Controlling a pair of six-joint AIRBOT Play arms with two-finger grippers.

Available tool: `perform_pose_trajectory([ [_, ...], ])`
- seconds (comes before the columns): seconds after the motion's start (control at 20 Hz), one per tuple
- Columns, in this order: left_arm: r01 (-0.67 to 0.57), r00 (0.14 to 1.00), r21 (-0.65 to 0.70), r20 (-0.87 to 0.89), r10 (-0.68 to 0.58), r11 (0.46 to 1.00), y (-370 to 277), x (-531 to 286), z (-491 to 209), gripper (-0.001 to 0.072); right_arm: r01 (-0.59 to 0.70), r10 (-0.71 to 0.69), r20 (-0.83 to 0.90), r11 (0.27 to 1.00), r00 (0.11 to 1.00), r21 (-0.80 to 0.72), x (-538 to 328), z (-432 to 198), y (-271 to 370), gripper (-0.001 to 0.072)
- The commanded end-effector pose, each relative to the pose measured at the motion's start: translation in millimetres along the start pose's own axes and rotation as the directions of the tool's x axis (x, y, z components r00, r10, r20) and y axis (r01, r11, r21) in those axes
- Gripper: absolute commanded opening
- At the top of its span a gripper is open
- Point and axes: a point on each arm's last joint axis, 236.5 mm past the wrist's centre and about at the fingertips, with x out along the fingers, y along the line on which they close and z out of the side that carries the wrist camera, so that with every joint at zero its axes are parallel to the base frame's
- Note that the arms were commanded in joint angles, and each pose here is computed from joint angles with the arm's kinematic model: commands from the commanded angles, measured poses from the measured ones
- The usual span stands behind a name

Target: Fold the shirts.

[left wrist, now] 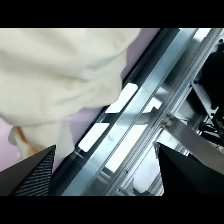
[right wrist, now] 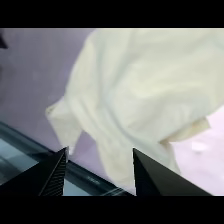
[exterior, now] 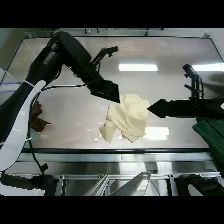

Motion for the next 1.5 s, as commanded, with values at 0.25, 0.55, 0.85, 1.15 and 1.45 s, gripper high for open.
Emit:
perform_pose_trajectory([
  [0.25,0.094,0.989,-0.466,0.142,-0.030,0.880,122,70,-80,0.0707,0.055,-0.003,-0.272,0.982,0.962,0.182,46,-44,-85,0.0443],
  [0.55,0.184,0.983,-0.504,0.075,-0.170,0.844,111,119,-102,0.0409,-0.143,0.200,-0.412,0.976,0.889,0.165,111,-80,-49,0.0387],
  [0.85,0.170,0.985,-0.405,0.053,-0.163,0.898,88,129,-78,0.0032,-0.291,0.334,-0.326,0.941,0.885,0.174,119,-59,-20,0.0017],
  [1.15,0.201,0.979,-0.319,0.096,-0.179,0.926,67,93,-55,0.0032,-0.349,0.364,-0.182,0.930,0.913,0.113,84,-18,-2,0.0016],
  [1.45,0.243,0.968,-0.297,0.135,-0.211,0.923,54,54,-58,0.0032,-0.346,0.351,-0.067,0.935,0.934,0.076,51,9,2,0.0016],
])
